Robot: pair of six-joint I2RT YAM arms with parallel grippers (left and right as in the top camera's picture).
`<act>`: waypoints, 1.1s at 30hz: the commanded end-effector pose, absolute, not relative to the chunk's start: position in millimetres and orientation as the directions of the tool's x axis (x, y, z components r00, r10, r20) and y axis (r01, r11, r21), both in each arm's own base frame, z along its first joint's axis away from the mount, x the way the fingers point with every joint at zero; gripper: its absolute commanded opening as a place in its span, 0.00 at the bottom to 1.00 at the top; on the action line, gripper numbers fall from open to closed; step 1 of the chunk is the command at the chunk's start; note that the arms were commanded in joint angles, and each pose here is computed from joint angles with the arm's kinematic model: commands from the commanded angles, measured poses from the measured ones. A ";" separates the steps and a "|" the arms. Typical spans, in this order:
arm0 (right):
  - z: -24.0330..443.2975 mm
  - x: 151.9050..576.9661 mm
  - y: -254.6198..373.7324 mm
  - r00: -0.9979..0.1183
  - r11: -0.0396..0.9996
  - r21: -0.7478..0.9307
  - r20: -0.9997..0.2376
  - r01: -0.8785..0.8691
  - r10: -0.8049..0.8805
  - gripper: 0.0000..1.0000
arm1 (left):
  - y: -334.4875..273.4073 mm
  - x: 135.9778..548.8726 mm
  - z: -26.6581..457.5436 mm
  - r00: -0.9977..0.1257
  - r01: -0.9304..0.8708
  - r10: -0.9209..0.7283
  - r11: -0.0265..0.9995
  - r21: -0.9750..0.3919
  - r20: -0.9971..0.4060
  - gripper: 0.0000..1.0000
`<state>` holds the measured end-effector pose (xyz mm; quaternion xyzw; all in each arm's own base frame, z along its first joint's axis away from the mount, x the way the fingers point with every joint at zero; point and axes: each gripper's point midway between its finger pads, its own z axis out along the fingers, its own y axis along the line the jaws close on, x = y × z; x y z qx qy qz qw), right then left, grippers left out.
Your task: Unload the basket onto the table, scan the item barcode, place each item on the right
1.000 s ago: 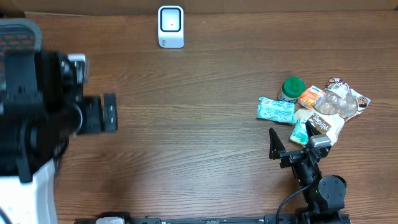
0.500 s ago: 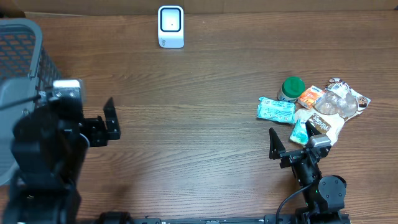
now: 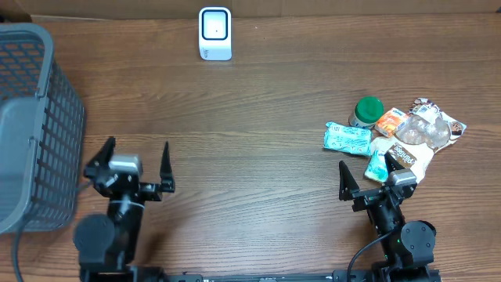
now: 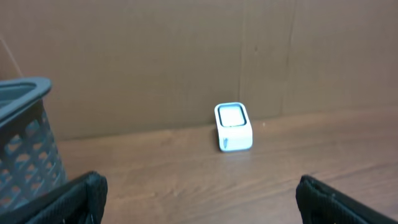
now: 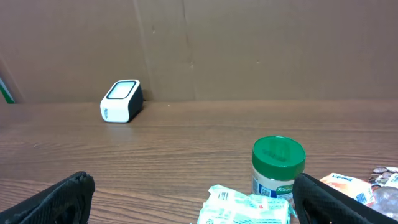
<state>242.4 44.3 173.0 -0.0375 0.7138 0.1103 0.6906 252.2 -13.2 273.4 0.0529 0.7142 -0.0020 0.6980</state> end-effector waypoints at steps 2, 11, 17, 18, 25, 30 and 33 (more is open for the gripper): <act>171.4 242.1 44.9 -0.038 0.972 0.100 -0.995 -0.210 0.095 1.00 | -18.0 245.8 252.7 0.045 0.099 0.139 0.985 0.143 -0.989 0.99; 171.4 242.1 44.9 -0.038 0.972 0.100 -0.995 -0.210 0.095 1.00 | -18.0 242.2 221.2 0.113 0.082 0.214 0.971 0.224 -0.970 0.99; 171.4 242.1 44.9 -0.038 0.972 0.100 -0.995 -0.210 0.095 1.00 | -17.9 244.1 197.1 0.096 0.085 0.218 0.970 0.227 -0.971 1.00; 171.4 242.1 44.9 -0.038 0.972 0.100 -0.995 -0.210 0.095 1.00 | -17.9 244.8 193.0 0.088 0.087 0.220 0.970 0.227 -0.972 0.99; 171.4 242.1 44.9 -0.038 0.972 0.100 -0.995 -0.210 0.095 1.00 | -17.2 245.8 166.9 -0.003 0.105 0.266 0.959 0.264 -0.964 1.00; 171.4 242.1 44.9 -0.038 0.972 0.100 -0.995 -0.210 0.095 1.00 | -17.4 245.3 158.1 -0.043 0.114 0.231 0.968 0.225 -0.972 1.00; 171.4 242.1 44.9 -0.038 0.972 0.100 -0.995 -0.210 0.095 1.00 | -17.2 245.4 158.2 -0.042 0.113 0.232 0.967 0.226 -0.972 1.00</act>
